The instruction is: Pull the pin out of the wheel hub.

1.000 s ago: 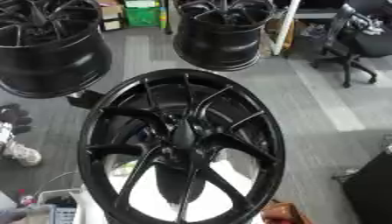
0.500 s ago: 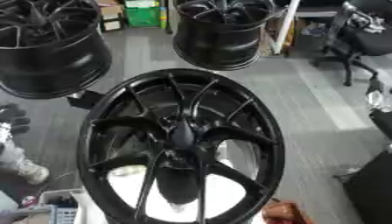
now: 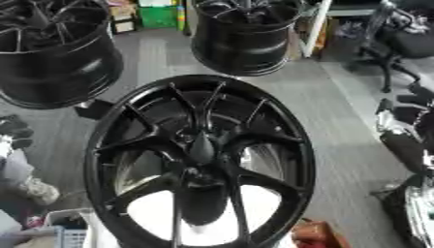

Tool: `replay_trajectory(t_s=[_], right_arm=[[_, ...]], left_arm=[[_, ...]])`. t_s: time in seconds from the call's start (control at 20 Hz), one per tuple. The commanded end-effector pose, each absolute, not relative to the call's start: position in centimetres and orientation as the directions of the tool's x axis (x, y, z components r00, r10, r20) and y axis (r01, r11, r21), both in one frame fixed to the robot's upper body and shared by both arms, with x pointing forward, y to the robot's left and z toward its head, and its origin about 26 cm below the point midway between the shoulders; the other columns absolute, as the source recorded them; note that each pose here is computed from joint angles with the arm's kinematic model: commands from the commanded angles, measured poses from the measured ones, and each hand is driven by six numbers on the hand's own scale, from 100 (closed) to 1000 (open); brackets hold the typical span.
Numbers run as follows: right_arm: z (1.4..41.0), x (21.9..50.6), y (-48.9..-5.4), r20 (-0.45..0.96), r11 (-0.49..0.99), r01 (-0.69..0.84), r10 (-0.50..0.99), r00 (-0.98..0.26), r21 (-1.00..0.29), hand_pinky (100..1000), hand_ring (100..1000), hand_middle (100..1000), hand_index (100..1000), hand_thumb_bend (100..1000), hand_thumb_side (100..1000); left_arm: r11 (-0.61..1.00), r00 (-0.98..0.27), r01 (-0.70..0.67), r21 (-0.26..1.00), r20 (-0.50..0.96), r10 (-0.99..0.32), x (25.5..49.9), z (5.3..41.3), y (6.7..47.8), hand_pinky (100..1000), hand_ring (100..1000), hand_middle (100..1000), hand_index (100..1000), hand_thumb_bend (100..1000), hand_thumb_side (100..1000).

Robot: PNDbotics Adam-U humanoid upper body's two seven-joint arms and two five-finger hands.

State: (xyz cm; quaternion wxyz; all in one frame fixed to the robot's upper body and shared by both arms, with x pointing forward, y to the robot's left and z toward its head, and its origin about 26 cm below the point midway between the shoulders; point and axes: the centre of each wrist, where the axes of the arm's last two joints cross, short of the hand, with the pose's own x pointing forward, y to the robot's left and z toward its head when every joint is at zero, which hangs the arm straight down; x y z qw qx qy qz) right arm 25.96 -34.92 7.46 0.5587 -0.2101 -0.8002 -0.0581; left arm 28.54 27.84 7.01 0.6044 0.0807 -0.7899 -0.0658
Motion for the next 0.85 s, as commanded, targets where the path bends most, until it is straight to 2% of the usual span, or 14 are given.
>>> replay_trajectory(t_s=[0.05, 0.85], right_arm=[[7.9, 26.1, -35.0, 0.920, 0.932, 0.343, 0.233, -0.315, -0.118, 710, 636, 643, 800, 180, 128], [6.3, 26.3, -35.1, 0.949, 0.952, 0.283, 0.194, -0.250, -0.120, 711, 631, 634, 789, 180, 133]], left_arm=[[0.978, -0.291, -0.045, 0.201, 0.934, -0.206, 28.7, 7.9, 27.7, 748, 725, 680, 788, 210, 587], [0.978, -0.293, -0.037, 0.203, 0.934, -0.205, 28.8, 8.0, 27.6, 748, 723, 678, 788, 209, 586]])
